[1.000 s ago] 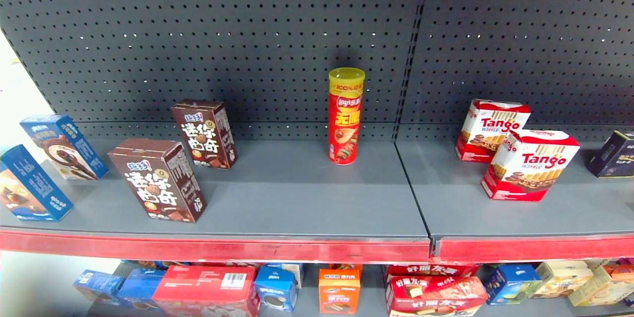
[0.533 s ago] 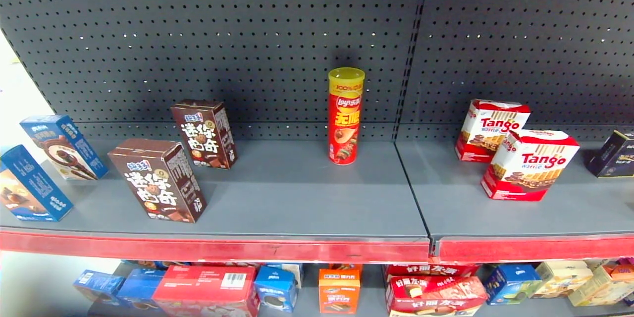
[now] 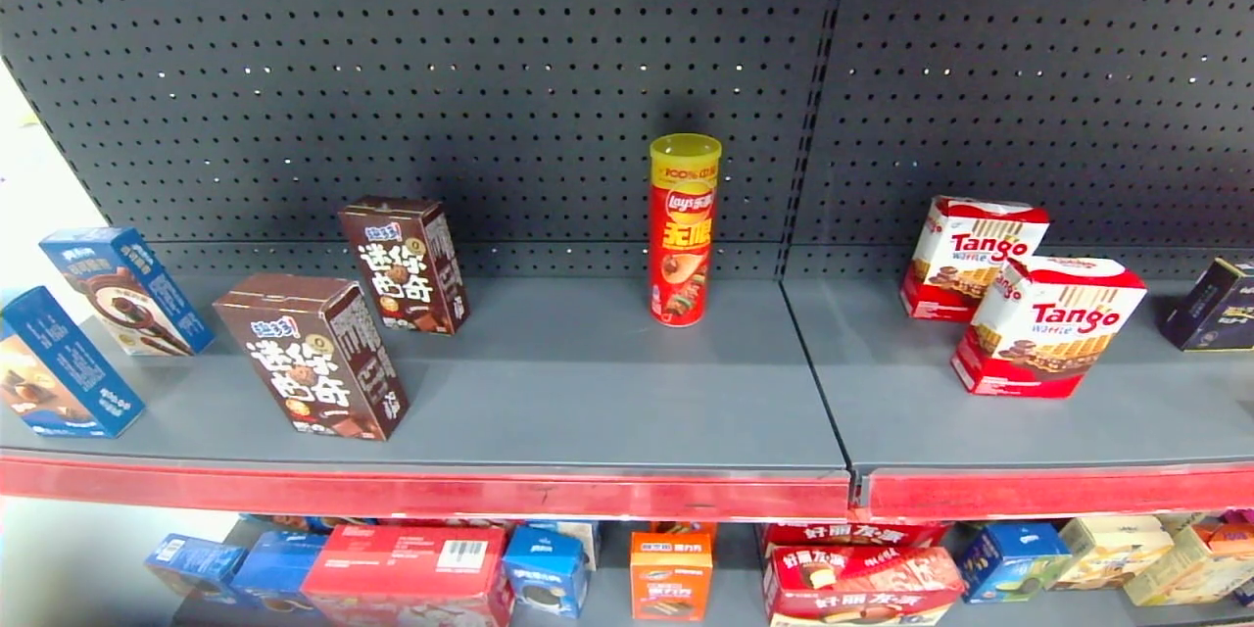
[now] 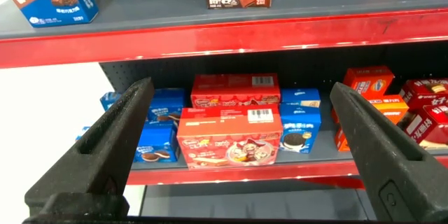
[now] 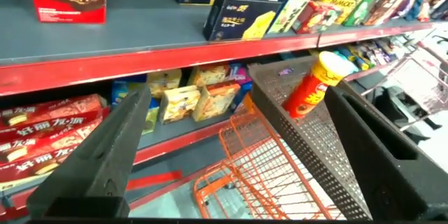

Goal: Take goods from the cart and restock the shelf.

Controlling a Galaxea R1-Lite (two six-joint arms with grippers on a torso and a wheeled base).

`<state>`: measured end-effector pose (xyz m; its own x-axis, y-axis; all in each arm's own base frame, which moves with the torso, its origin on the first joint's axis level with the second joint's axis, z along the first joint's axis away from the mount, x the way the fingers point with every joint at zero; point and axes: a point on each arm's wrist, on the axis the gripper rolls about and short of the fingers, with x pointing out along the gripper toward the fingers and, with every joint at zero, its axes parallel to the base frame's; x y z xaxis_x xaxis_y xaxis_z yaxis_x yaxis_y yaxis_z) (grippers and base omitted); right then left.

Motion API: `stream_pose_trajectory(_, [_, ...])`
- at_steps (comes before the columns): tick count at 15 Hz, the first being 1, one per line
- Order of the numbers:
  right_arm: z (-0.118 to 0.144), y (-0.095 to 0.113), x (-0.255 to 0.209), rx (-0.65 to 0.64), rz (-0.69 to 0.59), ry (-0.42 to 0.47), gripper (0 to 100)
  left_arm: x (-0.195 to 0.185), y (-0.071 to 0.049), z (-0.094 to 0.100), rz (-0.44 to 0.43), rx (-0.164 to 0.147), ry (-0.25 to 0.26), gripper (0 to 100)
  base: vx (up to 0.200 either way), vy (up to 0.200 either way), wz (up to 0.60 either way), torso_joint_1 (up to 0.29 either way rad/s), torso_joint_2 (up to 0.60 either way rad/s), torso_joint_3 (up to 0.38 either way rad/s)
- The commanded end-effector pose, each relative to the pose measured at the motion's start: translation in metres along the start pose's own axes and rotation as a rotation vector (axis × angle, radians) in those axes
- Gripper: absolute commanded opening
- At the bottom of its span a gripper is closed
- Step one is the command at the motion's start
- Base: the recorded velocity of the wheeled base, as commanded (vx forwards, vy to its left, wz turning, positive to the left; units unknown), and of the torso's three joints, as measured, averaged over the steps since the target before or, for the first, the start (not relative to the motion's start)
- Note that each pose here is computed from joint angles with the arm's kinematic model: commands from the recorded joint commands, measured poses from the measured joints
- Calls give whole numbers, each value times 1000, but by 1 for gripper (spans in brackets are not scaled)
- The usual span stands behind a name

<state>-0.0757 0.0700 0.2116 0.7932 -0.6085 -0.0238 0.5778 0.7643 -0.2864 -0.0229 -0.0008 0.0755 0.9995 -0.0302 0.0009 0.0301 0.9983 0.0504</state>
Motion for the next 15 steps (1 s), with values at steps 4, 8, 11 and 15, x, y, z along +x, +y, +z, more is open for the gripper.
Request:
stream_pose_trajectory(4, [-4, 1, 1, 1, 8, 6, 100, 0, 0, 0, 1, -1, 1, 100, 0, 0, 0, 0, 0, 0])
stream_pose_trajectory(8, [-11, 3, 5, 3, 10, 31, 100, 0, 0, 0, 3, -6, 1, 100, 0, 0, -300, -1, 1, 1])
stream_pose_trajectory(11, [-12, 3, 5, 3, 13, 29, 100, 0, 0, 0, 3, -6, 1, 100, 0, 0, -600, 4, 5, 2])
stream_pose_trajectory(15, [-20, 6, 3, 2, 46, 12, 100, 0, 0, 0, 3, -8, 1, 100, 0, 0, -150, 2, 2, 1])
